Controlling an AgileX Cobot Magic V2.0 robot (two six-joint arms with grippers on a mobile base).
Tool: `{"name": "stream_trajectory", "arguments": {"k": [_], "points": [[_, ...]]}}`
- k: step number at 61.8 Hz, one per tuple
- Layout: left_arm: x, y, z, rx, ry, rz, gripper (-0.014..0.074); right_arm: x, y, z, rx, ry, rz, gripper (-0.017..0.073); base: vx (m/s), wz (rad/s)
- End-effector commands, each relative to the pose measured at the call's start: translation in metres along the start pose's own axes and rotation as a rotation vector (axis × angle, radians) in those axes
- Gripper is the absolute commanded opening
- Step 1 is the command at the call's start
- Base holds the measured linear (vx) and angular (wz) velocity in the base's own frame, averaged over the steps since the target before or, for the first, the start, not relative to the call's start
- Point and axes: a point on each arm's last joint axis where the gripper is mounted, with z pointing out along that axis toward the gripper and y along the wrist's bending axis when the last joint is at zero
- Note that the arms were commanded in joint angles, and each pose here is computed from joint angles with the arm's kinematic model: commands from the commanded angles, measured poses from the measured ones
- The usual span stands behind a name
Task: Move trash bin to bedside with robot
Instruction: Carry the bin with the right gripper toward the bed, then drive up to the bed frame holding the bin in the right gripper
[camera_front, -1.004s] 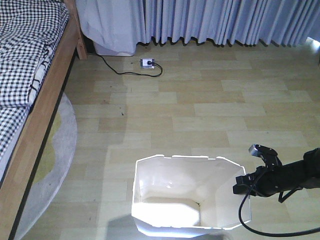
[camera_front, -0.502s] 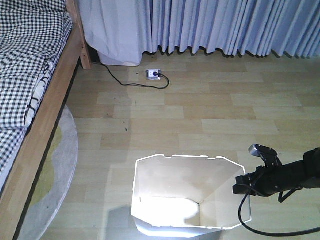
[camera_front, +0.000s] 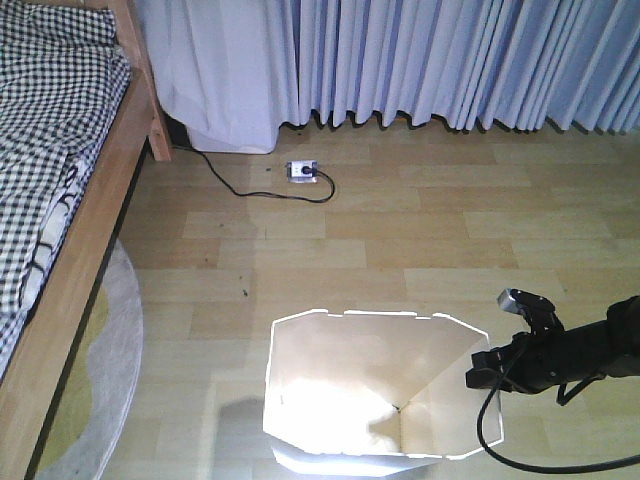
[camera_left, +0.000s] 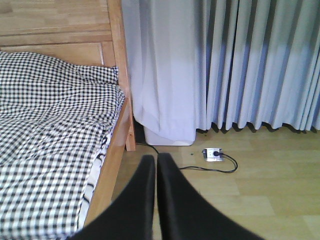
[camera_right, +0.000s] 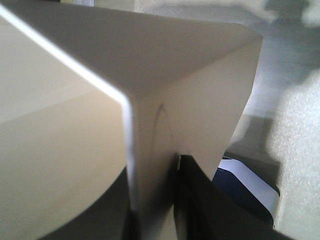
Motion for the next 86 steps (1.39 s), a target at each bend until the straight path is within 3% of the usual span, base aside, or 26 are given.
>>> {"name": "stream_trajectory", "arguments": {"k": [1, 86], "points": [[-0.0009, -0.0001, 0.0002, 0.0, -0.067, -0.004, -0.0006, -0.0185, 0.0267, -0.0179, -0.215, -0.123, -0.037, -0.0006, 0.25, -0.04], [-0.0009, -0.0001, 0.0002, 0.0, -0.067, -0.004, -0.0006, -0.0185, 0.0267, -0.0179, -0.215, -0.123, -0.037, -0.0006, 0.27, 0.02]]}}
